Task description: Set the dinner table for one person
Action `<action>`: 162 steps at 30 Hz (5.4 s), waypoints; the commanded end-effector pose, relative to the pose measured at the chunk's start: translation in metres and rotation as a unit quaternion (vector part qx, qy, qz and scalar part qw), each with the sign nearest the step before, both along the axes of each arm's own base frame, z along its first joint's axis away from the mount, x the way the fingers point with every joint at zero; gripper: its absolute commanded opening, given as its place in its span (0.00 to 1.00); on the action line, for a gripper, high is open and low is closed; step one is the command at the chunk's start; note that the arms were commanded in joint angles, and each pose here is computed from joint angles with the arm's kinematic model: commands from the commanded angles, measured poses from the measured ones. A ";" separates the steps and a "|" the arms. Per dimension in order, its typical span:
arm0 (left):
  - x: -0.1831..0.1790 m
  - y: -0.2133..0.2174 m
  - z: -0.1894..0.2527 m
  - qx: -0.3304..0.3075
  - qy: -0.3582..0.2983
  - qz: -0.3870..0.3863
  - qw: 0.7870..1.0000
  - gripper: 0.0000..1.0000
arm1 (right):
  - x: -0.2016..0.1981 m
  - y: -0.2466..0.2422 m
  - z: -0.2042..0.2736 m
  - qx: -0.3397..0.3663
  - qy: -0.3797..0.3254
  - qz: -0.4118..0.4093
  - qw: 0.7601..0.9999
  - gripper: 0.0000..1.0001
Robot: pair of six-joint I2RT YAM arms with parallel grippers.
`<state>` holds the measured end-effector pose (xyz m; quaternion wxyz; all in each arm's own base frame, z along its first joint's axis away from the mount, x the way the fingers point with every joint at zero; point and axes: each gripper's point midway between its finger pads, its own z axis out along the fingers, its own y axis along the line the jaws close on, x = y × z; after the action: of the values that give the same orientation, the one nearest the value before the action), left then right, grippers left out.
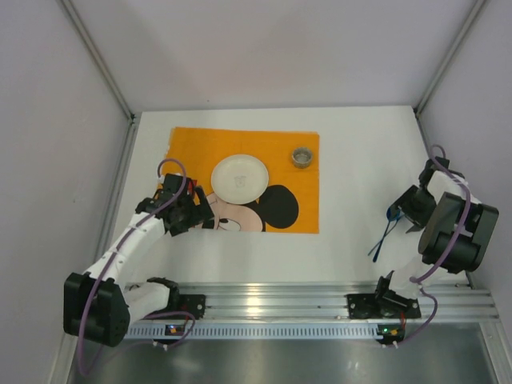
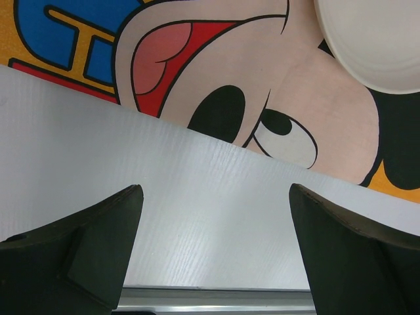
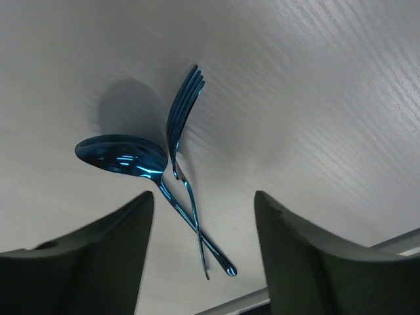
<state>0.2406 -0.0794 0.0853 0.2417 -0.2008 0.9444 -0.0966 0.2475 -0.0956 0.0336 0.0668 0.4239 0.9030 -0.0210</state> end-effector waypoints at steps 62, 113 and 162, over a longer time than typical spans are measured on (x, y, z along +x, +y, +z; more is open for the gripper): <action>0.003 0.001 0.064 0.002 -0.060 -0.012 0.998 0.98 | 0.184 0.389 0.051 -0.036 -0.159 0.412 0.897 0.88; 0.010 0.009 0.069 0.026 -0.071 -0.006 0.997 0.99 | 0.065 0.058 0.021 -0.075 -0.087 0.152 0.982 0.00; -0.038 0.041 0.142 0.076 -0.074 0.015 0.994 0.98 | 0.175 0.669 0.129 0.377 -0.393 0.423 0.725 0.54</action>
<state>0.1964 -0.0394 0.2160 0.3073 -0.1907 0.9316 -0.0355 0.4121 0.5623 0.0721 0.1810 -0.0016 0.8690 0.4605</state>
